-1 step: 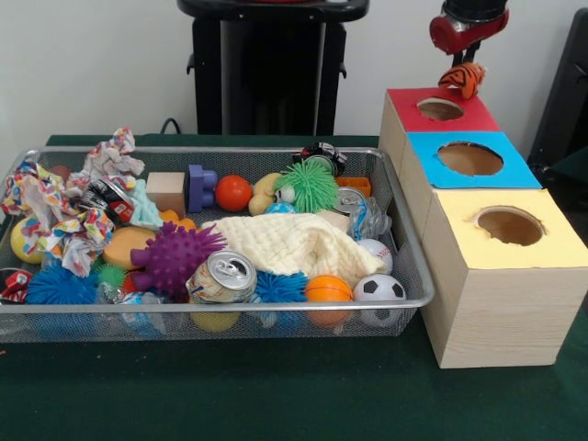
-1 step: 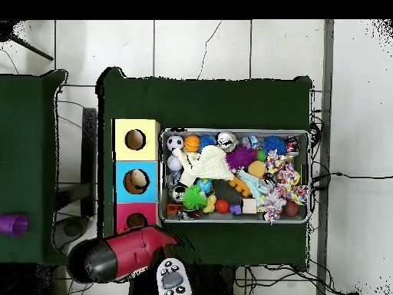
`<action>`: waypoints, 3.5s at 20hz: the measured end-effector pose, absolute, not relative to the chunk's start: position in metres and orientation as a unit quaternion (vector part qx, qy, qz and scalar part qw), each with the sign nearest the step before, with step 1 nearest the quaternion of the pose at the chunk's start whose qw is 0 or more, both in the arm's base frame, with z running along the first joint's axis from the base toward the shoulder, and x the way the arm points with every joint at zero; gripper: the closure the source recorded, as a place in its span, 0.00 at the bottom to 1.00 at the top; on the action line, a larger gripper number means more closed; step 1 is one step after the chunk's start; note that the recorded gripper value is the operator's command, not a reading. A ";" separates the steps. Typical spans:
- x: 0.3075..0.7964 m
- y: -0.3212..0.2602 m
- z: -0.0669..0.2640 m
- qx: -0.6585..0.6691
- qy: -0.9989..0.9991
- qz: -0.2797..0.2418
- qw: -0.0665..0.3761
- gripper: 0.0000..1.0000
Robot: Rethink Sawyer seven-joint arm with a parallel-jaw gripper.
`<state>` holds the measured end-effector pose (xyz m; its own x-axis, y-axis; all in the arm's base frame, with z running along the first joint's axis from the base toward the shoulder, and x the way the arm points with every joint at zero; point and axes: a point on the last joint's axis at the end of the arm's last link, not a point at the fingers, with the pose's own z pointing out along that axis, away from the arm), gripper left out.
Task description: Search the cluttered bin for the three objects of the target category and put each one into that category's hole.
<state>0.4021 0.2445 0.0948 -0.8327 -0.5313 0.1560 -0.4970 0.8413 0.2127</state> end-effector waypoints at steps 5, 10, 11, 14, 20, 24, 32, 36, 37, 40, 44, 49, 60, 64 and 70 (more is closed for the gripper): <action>0.413 0.249 0.095 0.279 -0.951 -0.078 0.105 1.00; 0.422 0.254 0.091 0.284 -0.950 -0.081 0.099 1.00; 0.423 0.255 0.091 0.285 -0.950 -0.081 0.099 1.00; 0.424 0.256 0.090 0.287 -0.949 -0.082 0.099 1.00; 0.424 0.255 0.090 0.298 -0.946 -0.082 0.097 1.00; 0.424 0.254 0.090 0.305 -0.944 -0.085 0.095 1.00; 0.424 0.251 0.090 0.318 -0.940 -0.090 0.091 1.00; 0.424 0.251 0.090 0.327 -0.936 -0.091 0.088 1.00; 0.424 0.251 0.090 0.330 -0.935 -0.091 0.087 1.00; 0.424 0.250 0.090 0.335 -0.934 -0.092 0.085 1.00; 0.425 0.248 0.090 0.341 -0.932 -0.095 0.083 1.00; 0.427 0.242 0.091 0.346 -0.930 -0.096 0.078 1.00; 0.450 0.174 0.090 0.325 -0.941 -0.076 0.059 1.00; 0.455 0.151 0.088 0.313 -0.945 -0.072 0.056 1.00; 0.455 0.148 0.088 0.316 -0.945 -0.070 0.056 1.00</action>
